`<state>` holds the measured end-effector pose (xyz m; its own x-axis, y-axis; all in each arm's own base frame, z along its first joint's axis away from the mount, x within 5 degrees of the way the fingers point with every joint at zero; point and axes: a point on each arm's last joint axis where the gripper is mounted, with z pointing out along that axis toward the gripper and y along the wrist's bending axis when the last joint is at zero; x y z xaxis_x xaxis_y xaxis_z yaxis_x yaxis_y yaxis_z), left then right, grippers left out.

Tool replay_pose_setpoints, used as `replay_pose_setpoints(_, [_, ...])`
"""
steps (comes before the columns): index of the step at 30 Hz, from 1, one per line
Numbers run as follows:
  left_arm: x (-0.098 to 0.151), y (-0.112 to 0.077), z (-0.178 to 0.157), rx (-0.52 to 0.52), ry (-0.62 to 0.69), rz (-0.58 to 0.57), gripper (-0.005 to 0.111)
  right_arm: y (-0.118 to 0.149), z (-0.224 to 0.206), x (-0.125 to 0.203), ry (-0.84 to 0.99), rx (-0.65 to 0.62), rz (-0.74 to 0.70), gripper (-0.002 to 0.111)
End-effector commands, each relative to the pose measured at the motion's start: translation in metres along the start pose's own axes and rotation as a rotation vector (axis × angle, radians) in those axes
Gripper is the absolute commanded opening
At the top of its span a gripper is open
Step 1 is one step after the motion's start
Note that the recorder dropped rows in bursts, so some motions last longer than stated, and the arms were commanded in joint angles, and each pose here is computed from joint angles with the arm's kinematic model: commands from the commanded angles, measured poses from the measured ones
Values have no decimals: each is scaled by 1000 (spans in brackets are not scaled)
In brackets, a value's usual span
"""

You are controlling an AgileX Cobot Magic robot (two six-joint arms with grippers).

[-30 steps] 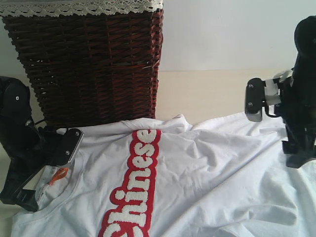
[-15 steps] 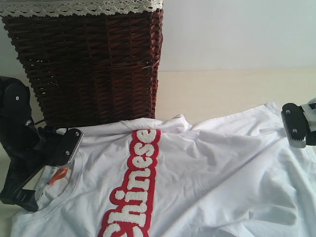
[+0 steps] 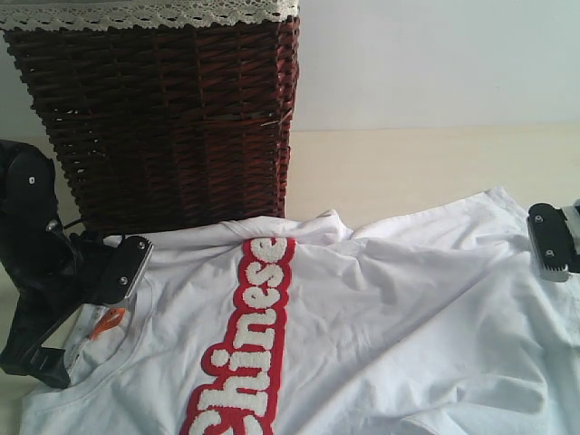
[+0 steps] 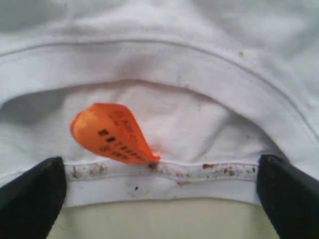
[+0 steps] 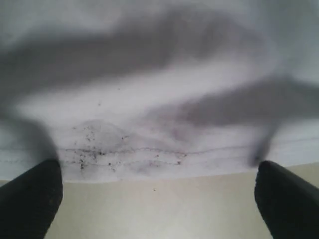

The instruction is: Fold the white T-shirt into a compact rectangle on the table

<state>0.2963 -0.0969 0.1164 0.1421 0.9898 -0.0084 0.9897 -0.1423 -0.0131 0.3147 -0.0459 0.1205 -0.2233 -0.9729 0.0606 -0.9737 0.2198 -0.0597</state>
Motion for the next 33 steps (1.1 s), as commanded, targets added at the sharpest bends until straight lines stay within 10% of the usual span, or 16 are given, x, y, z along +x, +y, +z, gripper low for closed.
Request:
replay_pose_setpoints(1, [1, 1, 2, 5, 2, -6, 105, 2, 13, -1, -29, -49, -4, 105])
replay_pose_setpoints(33, [1, 1, 2, 5, 2, -4, 105, -11, 18, -4, -24, -141, -20, 105])
